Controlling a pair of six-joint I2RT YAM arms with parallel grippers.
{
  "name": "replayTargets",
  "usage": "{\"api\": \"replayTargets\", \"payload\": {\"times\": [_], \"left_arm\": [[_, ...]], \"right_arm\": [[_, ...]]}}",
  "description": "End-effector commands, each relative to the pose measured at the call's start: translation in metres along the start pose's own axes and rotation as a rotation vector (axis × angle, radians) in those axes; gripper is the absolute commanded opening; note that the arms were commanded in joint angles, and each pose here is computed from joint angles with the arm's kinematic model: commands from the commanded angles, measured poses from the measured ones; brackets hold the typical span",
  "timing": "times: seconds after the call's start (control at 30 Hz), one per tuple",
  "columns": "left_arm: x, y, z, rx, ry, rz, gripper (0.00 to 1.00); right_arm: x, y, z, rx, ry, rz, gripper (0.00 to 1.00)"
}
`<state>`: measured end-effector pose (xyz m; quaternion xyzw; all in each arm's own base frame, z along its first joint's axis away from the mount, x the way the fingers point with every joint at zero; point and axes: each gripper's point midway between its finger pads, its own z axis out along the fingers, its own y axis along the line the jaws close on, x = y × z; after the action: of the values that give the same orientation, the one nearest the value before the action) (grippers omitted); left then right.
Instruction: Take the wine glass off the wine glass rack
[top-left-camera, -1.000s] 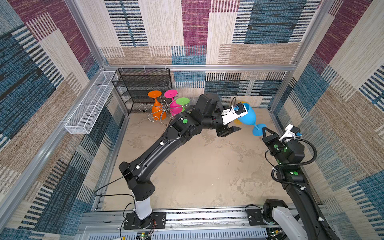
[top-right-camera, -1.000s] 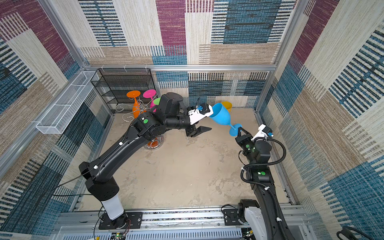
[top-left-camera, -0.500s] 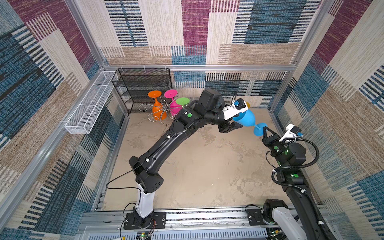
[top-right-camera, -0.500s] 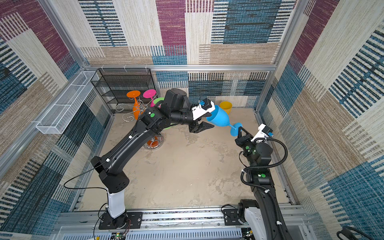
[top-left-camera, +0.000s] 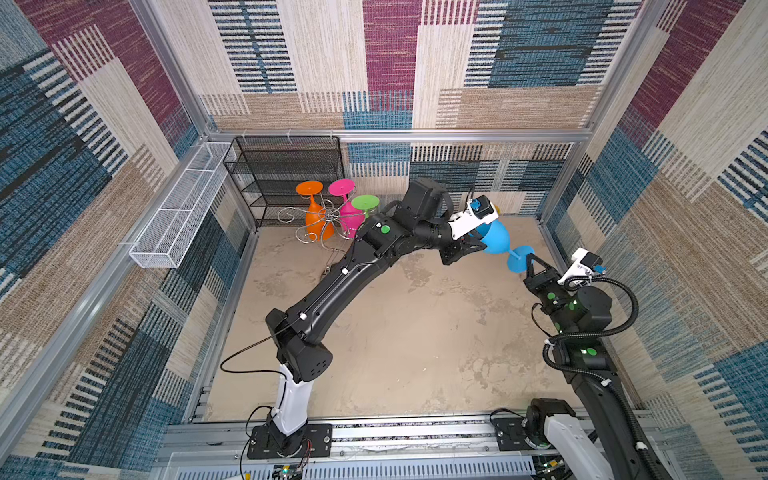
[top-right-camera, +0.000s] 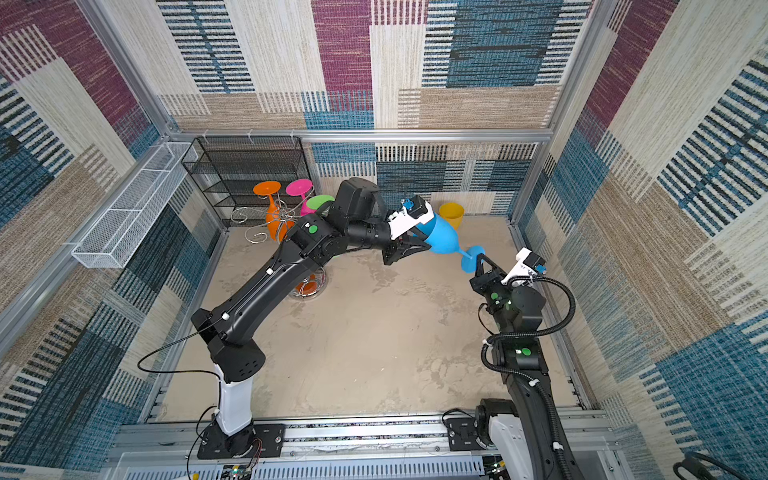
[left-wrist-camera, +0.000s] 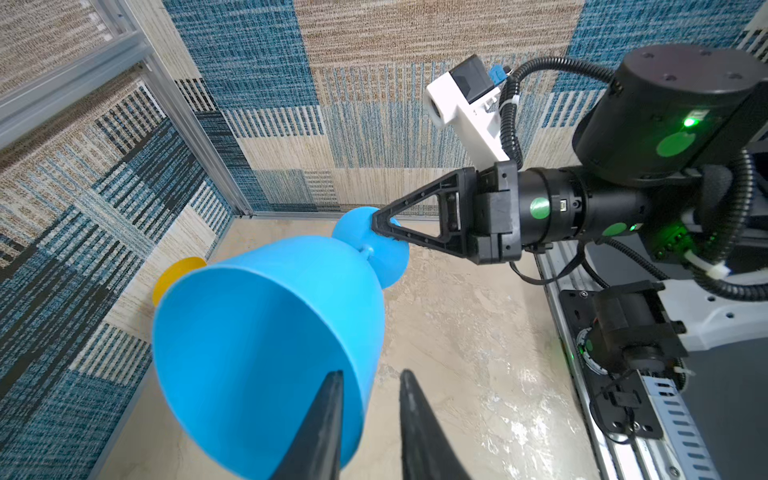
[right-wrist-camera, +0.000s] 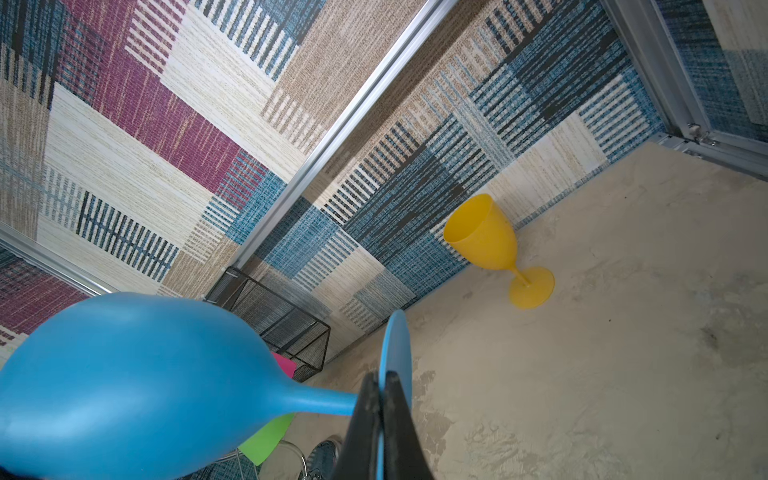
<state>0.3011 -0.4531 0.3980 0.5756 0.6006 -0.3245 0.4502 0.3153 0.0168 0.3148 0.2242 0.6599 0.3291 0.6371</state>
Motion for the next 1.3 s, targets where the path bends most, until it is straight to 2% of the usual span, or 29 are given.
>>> {"api": "replayTargets", "payload": {"times": [0.0, 0.13, 0.27, 0.33, 0.4, 0.47, 0.53, 0.63, 0.8, 1.03, 1.13, 1.27], "left_arm": [[-0.01, -0.002, -0.001, 0.017, -0.038, -0.018, 0.19], [-0.01, -0.003, -0.002, 0.019, -0.035, -0.02, 0.01], [-0.012, -0.004, -0.004, 0.019, -0.038, -0.02, 0.0], [-0.011, -0.004, -0.005, 0.015, -0.035, -0.017, 0.0], [-0.01, -0.002, -0.008, -0.003, -0.021, -0.003, 0.0], [-0.008, 0.001, -0.012, -0.026, 0.002, 0.012, 0.0], [-0.006, 0.005, -0.017, -0.048, 0.026, 0.024, 0.0], [0.001, 0.016, -0.024, -0.089, 0.068, 0.023, 0.0], [0.026, 0.044, -0.027, -0.177, 0.16, -0.016, 0.0], [0.089, 0.093, -0.017, -0.335, 0.347, -0.126, 0.0], [0.113, 0.102, -0.009, -0.356, 0.402, -0.17, 0.0], [0.124, 0.102, 0.0, -0.342, 0.421, -0.197, 0.0]], "right_arm": [[-0.009, 0.009, -0.002, -0.03, -0.038, -0.016, 0.0], [-0.011, 0.012, -0.003, -0.039, -0.041, -0.02, 0.0], [-0.012, 0.014, -0.004, -0.046, -0.04, -0.023, 0.0], [-0.012, 0.016, -0.005, -0.054, -0.04, -0.031, 0.13], [-0.013, 0.015, -0.005, -0.045, -0.045, -0.036, 0.42], [-0.016, 0.012, -0.005, -0.018, -0.053, -0.045, 0.6], [-0.021, 0.011, -0.003, 0.005, -0.06, -0.06, 0.71], [-0.027, 0.009, 0.003, 0.047, -0.06, -0.083, 0.8], [-0.034, 0.006, 0.016, 0.097, -0.042, -0.1, 0.84], [-0.035, 0.007, 0.019, 0.098, -0.037, -0.092, 0.84], [-0.031, 0.004, 0.018, 0.102, -0.027, -0.091, 0.84], [-0.024, 0.001, 0.015, 0.097, -0.013, -0.083, 0.84]]}}
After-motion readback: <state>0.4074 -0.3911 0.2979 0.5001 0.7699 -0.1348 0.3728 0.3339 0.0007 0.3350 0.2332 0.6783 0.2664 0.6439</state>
